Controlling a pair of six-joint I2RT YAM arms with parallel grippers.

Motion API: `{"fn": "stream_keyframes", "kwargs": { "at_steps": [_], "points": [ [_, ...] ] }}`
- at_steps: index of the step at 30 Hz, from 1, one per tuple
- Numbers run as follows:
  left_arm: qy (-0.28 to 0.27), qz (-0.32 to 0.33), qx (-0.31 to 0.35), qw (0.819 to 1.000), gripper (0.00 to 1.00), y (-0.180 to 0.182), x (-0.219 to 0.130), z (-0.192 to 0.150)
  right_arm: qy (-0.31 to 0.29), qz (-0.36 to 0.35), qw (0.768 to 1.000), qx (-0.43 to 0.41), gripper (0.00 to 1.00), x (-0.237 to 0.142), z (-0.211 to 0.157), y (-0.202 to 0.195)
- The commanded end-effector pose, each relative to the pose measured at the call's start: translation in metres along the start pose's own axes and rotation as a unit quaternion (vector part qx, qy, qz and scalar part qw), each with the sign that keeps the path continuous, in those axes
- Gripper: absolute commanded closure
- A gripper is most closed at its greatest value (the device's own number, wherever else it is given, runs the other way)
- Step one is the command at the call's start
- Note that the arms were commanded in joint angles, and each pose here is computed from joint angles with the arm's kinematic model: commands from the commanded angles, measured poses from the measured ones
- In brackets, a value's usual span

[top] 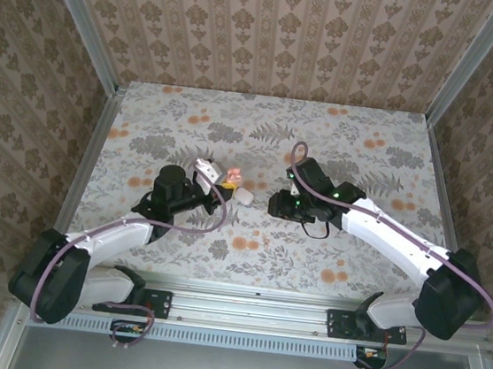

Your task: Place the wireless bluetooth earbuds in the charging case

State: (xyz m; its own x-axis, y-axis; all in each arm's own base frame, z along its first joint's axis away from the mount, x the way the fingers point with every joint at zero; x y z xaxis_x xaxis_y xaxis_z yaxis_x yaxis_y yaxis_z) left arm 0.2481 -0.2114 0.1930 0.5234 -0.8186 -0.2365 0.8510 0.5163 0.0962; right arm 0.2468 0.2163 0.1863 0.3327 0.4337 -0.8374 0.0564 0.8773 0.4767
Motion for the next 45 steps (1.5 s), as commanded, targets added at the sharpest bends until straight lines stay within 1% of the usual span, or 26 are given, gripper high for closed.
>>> {"fn": "stream_keyframes", "kwargs": {
  "at_steps": [1,8,11,15,18,22,27,30,36,39,42,45],
  "points": [
    [-0.004,0.010,-0.009,1.000,0.86,0.007,-0.006,0.016,0.026,-0.017,0.999,0.015,0.60,0.006,0.000,0.000],
    [0.009,0.021,-0.006,1.000,0.86,0.012,-0.016,0.018,0.076,-0.050,0.996,0.003,0.60,0.026,-0.006,0.000],
    [0.010,0.021,-0.005,1.000,0.86,0.011,-0.019,0.018,0.086,-0.067,0.994,-0.004,0.60,0.028,-0.009,-0.004],
    [0.007,0.028,-0.008,1.000,0.86,0.009,-0.025,0.015,0.121,-0.104,0.987,-0.022,0.60,0.025,-0.018,-0.008],
    [0.005,0.034,-0.010,0.999,0.87,0.009,-0.028,0.013,0.120,-0.128,0.984,-0.029,0.60,0.022,-0.019,-0.016],
    [0.012,0.032,-0.008,0.999,0.86,0.007,-0.030,0.010,0.130,-0.110,0.984,-0.059,0.60,0.023,-0.017,-0.006],
    [0.005,0.032,-0.005,0.999,0.86,0.005,-0.035,0.011,0.164,-0.104,0.978,-0.082,0.60,0.035,-0.026,0.001],
    [-0.002,0.027,-0.005,1.000,0.86,0.002,-0.037,0.009,0.181,-0.121,0.972,-0.086,0.60,0.045,-0.032,-0.002],
    [-0.035,0.005,-0.008,0.999,0.86,-0.008,-0.040,0.003,0.195,-0.136,0.968,-0.083,0.61,0.060,-0.042,-0.006],
    [-0.026,0.001,-0.013,1.000,0.86,-0.011,-0.042,-0.003,0.199,-0.146,0.966,-0.079,0.61,0.062,-0.046,-0.012],
    [-0.018,0.011,-0.011,1.000,0.86,-0.011,-0.045,-0.009,0.202,-0.155,0.964,-0.082,0.61,0.066,-0.045,-0.014],
    [-0.016,0.023,-0.005,1.000,0.86,-0.009,-0.047,-0.007,0.218,-0.158,0.959,-0.086,0.63,0.074,-0.048,-0.015]
  ]
}}
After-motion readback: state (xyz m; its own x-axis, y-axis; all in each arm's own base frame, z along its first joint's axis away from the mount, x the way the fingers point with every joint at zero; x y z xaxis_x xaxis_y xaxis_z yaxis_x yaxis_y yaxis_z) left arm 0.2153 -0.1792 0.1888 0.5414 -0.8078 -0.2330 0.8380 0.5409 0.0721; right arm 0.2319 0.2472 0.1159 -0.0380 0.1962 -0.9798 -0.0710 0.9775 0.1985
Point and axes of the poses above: each hand's point on the last joint's axis, 136 mm out from that joint toward the fingers, its own x axis out along the fingers, its own y axis along the line the jaws close on, z = x × y, the point moved 5 cm from there along -x, back along the fingers, and after that the axes turned 8 degrees about x, right-handed, at the moved point
